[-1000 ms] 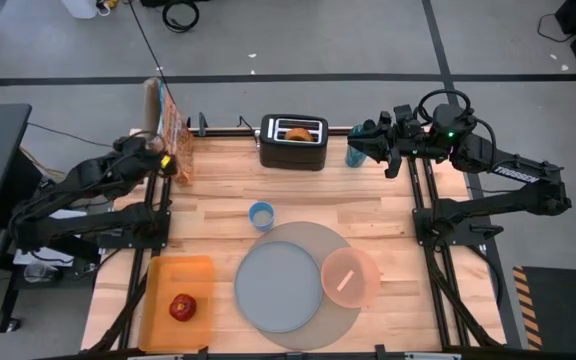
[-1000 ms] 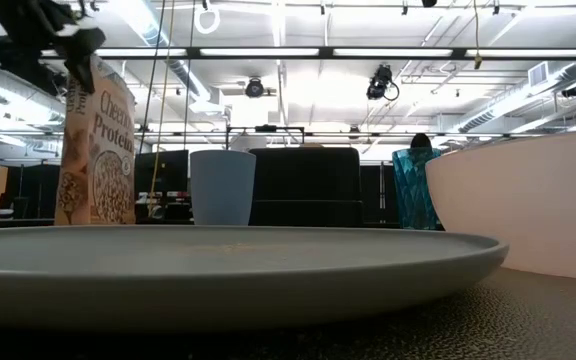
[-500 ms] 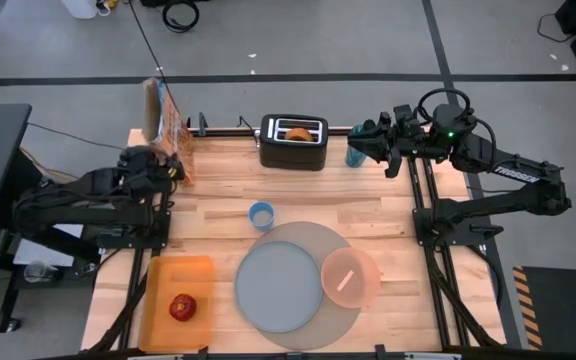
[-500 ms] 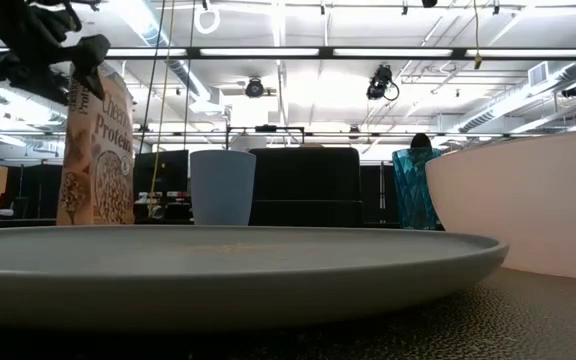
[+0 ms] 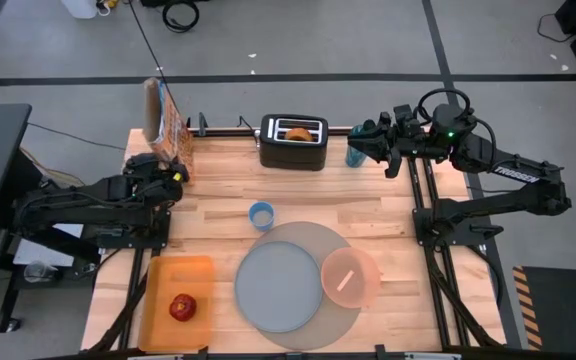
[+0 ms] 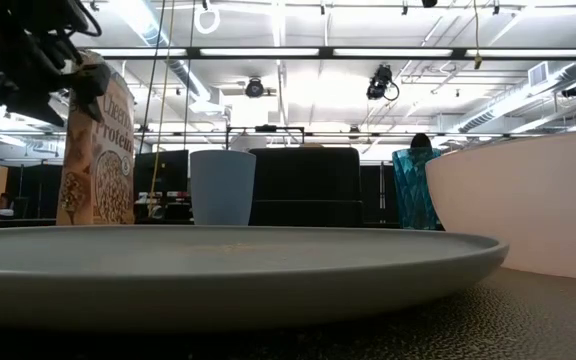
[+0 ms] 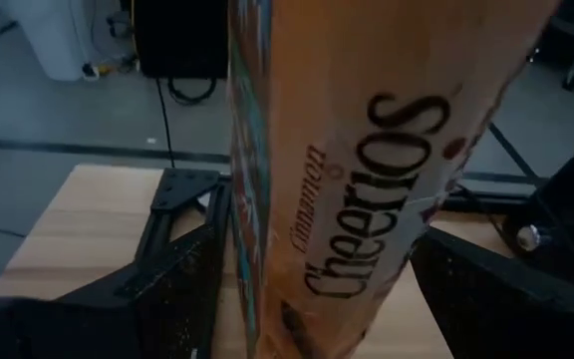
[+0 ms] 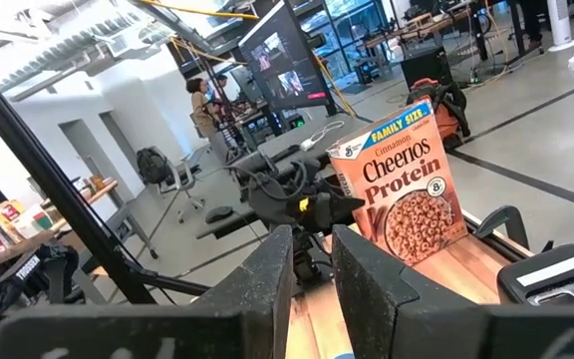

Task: Arrange a breakfast setting
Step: Pour the cereal from the cereal box into the orange bowl

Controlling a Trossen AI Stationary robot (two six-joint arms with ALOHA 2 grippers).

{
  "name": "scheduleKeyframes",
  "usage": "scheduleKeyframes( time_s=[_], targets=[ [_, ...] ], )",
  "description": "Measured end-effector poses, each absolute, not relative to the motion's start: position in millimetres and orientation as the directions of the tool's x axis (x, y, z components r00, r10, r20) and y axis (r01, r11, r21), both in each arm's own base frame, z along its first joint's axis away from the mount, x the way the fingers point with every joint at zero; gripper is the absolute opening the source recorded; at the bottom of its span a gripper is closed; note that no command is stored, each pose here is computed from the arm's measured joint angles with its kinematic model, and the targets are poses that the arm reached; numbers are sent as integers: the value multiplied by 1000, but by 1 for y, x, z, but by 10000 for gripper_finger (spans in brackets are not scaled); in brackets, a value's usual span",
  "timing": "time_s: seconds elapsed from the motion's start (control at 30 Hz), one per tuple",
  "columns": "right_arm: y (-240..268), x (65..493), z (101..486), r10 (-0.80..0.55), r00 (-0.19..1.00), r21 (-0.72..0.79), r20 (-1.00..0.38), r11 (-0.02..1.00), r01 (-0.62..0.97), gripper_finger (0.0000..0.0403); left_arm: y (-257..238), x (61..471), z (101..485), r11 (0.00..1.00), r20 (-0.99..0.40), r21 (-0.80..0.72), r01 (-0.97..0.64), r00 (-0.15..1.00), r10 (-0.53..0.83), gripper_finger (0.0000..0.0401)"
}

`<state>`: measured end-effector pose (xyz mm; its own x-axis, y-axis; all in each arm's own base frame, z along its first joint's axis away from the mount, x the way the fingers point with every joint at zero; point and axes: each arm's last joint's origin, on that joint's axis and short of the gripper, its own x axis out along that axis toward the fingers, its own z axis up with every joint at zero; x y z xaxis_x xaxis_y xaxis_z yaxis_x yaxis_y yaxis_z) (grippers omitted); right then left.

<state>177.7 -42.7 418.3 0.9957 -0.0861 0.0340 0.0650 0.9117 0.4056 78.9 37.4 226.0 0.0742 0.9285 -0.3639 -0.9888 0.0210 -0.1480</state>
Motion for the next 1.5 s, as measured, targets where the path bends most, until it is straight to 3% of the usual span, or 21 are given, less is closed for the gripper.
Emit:
scheduleKeyframes(
  time_s=[0.23,0.47,0.7,0.87,1.1,1.3,1.5],
  targets=[
    [-43,178,418,-86,996,406,33,912,65,82,40,86,204,46,-366,-117,-992,86,927,330],
    [-43,178,418,-86,996,408,33,911,65,82,44,84,203,2,-366,-108,-994,42,930,319],
    [-43,178,417,-87,996,410,24,909,70,82,49,86,189,-66,-303,-162,-984,-14,953,318],
    [-43,178,417,-88,996,412,25,908,70,82,55,96,175,-52,-242,-222,-974,4,970,318],
    [-43,178,417,-91,996,431,25,900,72,82,61,98,175,-56,-211,-168,-984,-19,977,310],
    [-44,178,415,-114,993,429,2,898,103,82,63,96,175,-68,-214,-143,-987,-36,976,258],
    [-44,178,415,-115,993,431,0,897,103,82,63,97,179,-62,-213,-121,-991,-35,976,155]
  ],
)
